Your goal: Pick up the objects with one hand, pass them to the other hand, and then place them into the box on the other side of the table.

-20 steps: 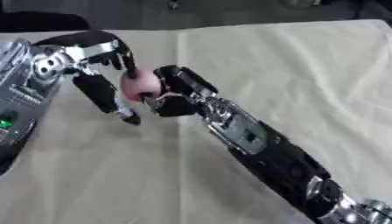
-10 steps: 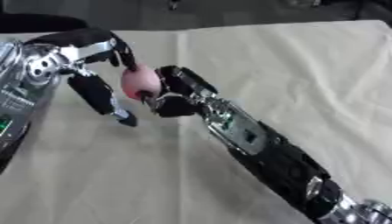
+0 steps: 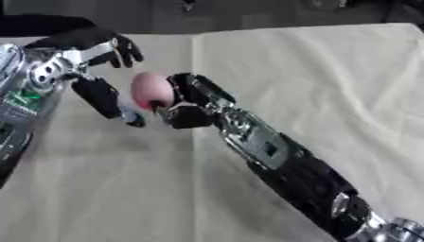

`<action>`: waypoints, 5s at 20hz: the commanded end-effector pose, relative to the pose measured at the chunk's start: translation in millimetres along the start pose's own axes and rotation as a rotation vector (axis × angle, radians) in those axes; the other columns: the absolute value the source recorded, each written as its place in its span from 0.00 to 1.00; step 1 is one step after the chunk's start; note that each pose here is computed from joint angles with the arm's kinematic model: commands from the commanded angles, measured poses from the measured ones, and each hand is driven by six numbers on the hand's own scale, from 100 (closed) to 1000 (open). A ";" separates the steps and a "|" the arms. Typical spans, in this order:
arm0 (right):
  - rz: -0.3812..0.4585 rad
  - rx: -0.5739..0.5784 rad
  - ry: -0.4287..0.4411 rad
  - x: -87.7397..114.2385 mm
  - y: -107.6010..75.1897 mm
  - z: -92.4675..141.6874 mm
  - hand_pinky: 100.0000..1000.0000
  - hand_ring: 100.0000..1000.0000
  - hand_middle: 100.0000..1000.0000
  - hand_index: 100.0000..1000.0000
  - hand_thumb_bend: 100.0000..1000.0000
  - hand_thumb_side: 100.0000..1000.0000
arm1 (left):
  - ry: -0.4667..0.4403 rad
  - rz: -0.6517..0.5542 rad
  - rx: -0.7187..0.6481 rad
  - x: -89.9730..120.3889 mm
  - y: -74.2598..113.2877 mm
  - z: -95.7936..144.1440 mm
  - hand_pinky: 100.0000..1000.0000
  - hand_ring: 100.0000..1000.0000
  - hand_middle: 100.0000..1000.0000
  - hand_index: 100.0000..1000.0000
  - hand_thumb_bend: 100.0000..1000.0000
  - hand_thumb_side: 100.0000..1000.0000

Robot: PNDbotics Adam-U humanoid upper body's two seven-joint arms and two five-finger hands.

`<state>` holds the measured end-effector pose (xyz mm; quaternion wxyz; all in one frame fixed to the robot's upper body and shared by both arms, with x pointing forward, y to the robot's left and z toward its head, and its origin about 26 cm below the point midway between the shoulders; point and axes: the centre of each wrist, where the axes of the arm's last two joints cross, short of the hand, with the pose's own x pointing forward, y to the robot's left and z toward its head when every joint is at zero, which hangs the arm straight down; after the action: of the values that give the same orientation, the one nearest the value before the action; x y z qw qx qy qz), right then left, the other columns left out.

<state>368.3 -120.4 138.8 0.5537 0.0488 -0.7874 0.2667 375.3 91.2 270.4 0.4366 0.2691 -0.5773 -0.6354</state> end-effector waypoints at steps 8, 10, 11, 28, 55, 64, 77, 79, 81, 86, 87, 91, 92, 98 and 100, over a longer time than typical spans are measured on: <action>-0.002 0.012 -0.045 11.4 -2.7 -1.9 0.65 0.48 0.46 0.47 0.00 0.00 | 0.000 0.027 0.010 -0.1 4.7 -1.3 0.81 0.72 0.66 0.81 0.76 0.10; -0.007 0.026 -0.057 12.1 -2.2 -1.9 0.65 0.48 0.46 0.47 0.00 0.00 | -0.004 0.036 -0.001 -0.3 3.8 -2.6 0.81 0.72 0.66 0.80 0.76 0.10; -0.009 0.034 -0.064 12.3 -2.0 -1.9 0.65 0.48 0.46 0.47 0.00 0.00 | -0.006 0.040 -0.007 -0.3 3.3 -3.2 0.81 0.72 0.66 0.80 0.77 0.10; -0.070 0.144 -0.157 6.2 -3.2 -1.8 0.65 0.47 0.46 0.47 0.00 0.00 | 0.009 0.091 -0.004 -3.8 -5.7 -15.3 0.78 0.65 0.55 0.55 0.34 0.12; -0.004 0.168 -0.116 2.9 -3.6 -0.8 0.65 0.50 0.51 0.54 0.00 0.00 | -0.052 0.124 0.001 1.5 -5.0 -11.4 0.73 0.47 0.35 0.32 0.34 0.00; 0.121 0.175 -0.103 4.2 -6.8 -0.2 0.72 0.66 0.73 0.81 0.29 0.14 | 0.000 0.122 0.026 0.3 -2.4 -7.8 0.68 0.41 0.24 0.23 0.48 0.00; 0.207 0.195 -0.122 1.1 -10.3 1.6 0.75 0.72 0.80 0.89 0.32 0.16 | 0.031 0.129 0.072 -4.4 -0.6 -4.3 0.67 0.40 0.22 0.21 0.49 0.00; 0.210 0.192 -0.115 0.2 -11.5 2.0 0.75 0.72 0.80 0.89 0.32 0.16 | 0.036 0.130 0.079 -6.1 -0.1 -3.6 0.67 0.40 0.22 0.21 0.49 0.00; 0.211 0.187 -0.113 0.2 -12.4 2.1 0.75 0.72 0.80 0.89 0.33 0.16 | 0.037 0.132 0.080 -6.9 -0.4 -3.3 0.67 0.40 0.22 0.21 0.48 0.00; 0.221 0.174 -0.098 -0.2 -13.9 2.7 0.75 0.72 0.80 0.89 0.33 0.17 | 0.033 0.134 0.090 -8.6 0.7 -0.2 0.67 0.40 0.22 0.21 0.48 0.00; 0.225 0.171 -0.093 -0.5 -14.4 3.0 0.75 0.72 0.80 0.89 0.33 0.17 | 0.031 0.136 0.098 -9.2 2.2 1.7 0.67 0.40 0.22 0.21 0.48 0.00; 0.238 0.162 -0.074 -3.0 -17.8 5.0 0.75 0.72 0.80 0.89 0.34 0.17 | 0.034 0.156 0.164 -16.3 15.9 16.9 0.68 0.39 0.21 0.21 0.46 0.00; 0.241 0.159 -0.073 -3.2 -19.4 5.7 0.75 0.72 0.80 0.89 0.34 0.17 | 0.047 0.157 0.189 -21.1 20.5 22.1 0.68 0.39 0.21 0.21 0.46 0.00; 0.254 0.144 -0.054 -5.7 -32.9 15.2 0.75 0.72 0.81 0.89 0.33 0.21 | 0.212 0.213 0.331 -71.7 42.3 51.5 0.68 0.38 0.20 0.20 0.47 0.00; 0.260 0.130 -0.049 -6.3 -38.8 19.4 0.75 0.72 0.80 0.88 0.33 0.21 | 0.280 0.231 0.358 -91.3 44.5 59.5 0.68 0.38 0.20 0.20 0.47 0.00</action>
<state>368.8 -157.6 129.5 0.5049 -0.0019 -0.7708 0.3885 381.4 184.8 292.5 0.5314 0.3345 -0.6344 -0.4508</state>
